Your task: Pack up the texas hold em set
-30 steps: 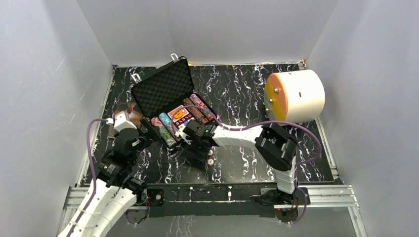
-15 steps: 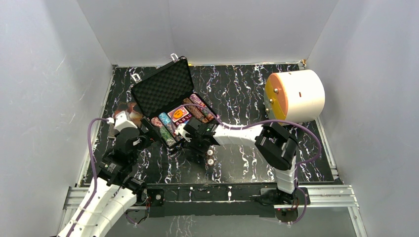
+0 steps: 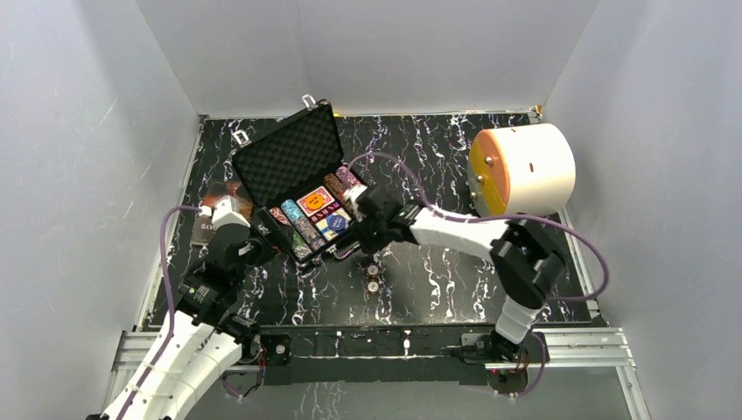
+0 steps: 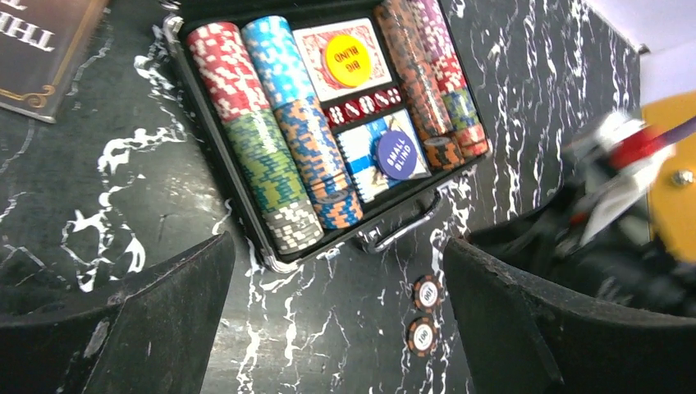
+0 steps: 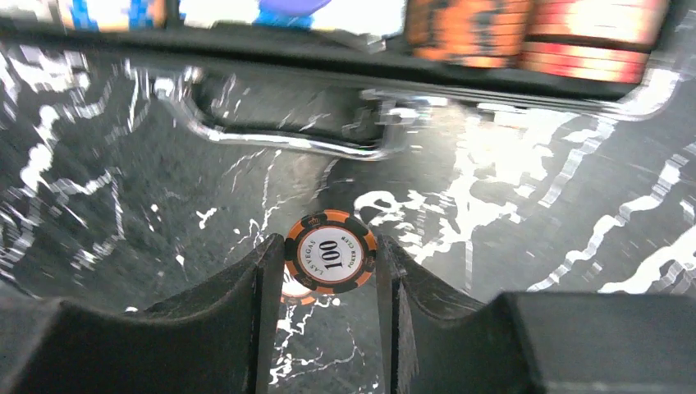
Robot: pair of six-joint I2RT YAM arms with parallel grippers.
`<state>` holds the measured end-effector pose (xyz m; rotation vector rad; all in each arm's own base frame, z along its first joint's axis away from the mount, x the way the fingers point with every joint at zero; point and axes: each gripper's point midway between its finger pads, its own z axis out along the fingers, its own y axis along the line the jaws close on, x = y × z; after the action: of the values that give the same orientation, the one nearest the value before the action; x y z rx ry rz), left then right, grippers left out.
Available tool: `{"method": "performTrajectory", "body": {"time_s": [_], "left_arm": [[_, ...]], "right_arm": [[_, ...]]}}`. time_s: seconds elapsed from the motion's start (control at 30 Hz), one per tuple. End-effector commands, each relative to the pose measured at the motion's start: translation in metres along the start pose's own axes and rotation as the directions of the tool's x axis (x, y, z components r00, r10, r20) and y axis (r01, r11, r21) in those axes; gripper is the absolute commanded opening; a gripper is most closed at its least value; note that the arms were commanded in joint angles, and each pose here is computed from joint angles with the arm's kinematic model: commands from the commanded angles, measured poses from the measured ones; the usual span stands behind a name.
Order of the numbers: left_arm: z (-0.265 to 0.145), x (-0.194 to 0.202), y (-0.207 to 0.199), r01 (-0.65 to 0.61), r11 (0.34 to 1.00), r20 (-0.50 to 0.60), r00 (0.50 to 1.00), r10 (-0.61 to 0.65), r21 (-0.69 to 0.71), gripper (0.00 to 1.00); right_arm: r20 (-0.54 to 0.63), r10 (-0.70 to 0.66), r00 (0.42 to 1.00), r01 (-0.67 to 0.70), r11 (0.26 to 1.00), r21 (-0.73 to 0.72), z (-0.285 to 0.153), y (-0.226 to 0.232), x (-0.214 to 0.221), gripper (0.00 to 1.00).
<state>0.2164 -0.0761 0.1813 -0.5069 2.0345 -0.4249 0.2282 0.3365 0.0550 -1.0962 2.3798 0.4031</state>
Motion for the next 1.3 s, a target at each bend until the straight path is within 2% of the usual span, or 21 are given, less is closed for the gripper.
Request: {"method": "performTrajectory", "body": {"time_s": [0.0, 0.1, 0.2, 0.37, 0.47, 0.57, 0.63, 0.7, 0.8, 0.93, 1.1, 1.17, 1.27], "left_arm": [[0.007, 0.012, -0.022, -0.059, 0.993, -0.078, 0.995, 0.067, 0.102, 0.98], [0.014, 0.018, -0.038, -0.093, 0.981, -0.121, 0.986, 0.115, 0.171, 0.98], [0.023, 0.03, -0.063, -0.122, 0.947, -0.175, 0.968, 0.18, 0.297, 0.97], [0.035, 0.037, -0.104, -0.071, 0.894, -0.226, 0.956, 0.188, 0.443, 0.89], [0.041, 0.036, -0.117, -0.013, 0.883, -0.241, 0.96, 0.142, 0.47, 0.8], [0.046, 0.031, -0.131, 0.064, 0.846, -0.194, 0.98, 0.048, 0.53, 0.68], [0.047, 0.024, -0.142, 0.119, 0.799, -0.15, 0.988, -0.036, 0.589, 0.67], [0.049, 0.02, -0.151, 0.142, 0.773, -0.14, 0.988, -0.07, 0.619, 0.67], [0.057, 0.022, -0.162, 0.118, 0.769, -0.143, 0.989, -0.036, 0.628, 0.68], [0.049, 0.029, -0.185, 0.106, 0.677, -0.163, 0.986, 0.021, 0.729, 0.7], [0.056, 0.035, -0.193, 0.116, 0.666, -0.189, 0.981, 0.038, 0.736, 0.71], [0.06, 0.034, -0.194, 0.12, 0.672, -0.19, 0.981, 0.032, 0.731, 0.68], [0.066, 0.036, -0.197, 0.128, 0.678, -0.203, 0.979, 0.031, 0.723, 0.55]], "right_arm": [[0.216, 0.414, 0.884, -0.421, 0.907, -0.013, -0.049, -0.029, -0.048, 0.48], [0.294, 0.543, 0.786, -0.549, 0.833, -0.07, -0.069, -0.036, -0.063, 0.48], [0.337, 0.625, 0.704, -0.623, 0.771, -0.128, -0.084, -0.036, -0.081, 0.49], [0.35, 0.747, 0.565, -0.72, 0.654, -0.233, -0.096, -0.034, -0.105, 0.49], [0.36, 0.818, 0.448, -0.762, 0.56, -0.324, -0.105, -0.035, -0.119, 0.49], [0.339, 0.874, 0.349, -0.794, 0.468, -0.388, -0.11, -0.037, -0.127, 0.49], [0.332, 0.899, 0.286, -0.805, 0.413, -0.425, -0.112, -0.04, -0.131, 0.49], [0.314, 0.92, 0.236, -0.812, 0.364, -0.457, -0.114, -0.043, -0.133, 0.49], [0.293, 0.936, 0.194, -0.816, 0.32, -0.482, -0.119, -0.045, -0.135, 0.49], [0.266, 0.948, 0.176, -0.824, 0.289, -0.487, -0.118, -0.044, -0.134, 0.5], [0.239, 0.955, 0.174, -0.834, 0.272, -0.481, -0.115, -0.042, -0.131, 0.5], [0.232, 0.957, 0.176, -0.838, 0.269, -0.475, -0.114, -0.041, -0.128, 0.5], [0.223, 0.958, 0.179, -0.84, 0.267, -0.472, -0.112, -0.04, -0.125, 0.5]]}}
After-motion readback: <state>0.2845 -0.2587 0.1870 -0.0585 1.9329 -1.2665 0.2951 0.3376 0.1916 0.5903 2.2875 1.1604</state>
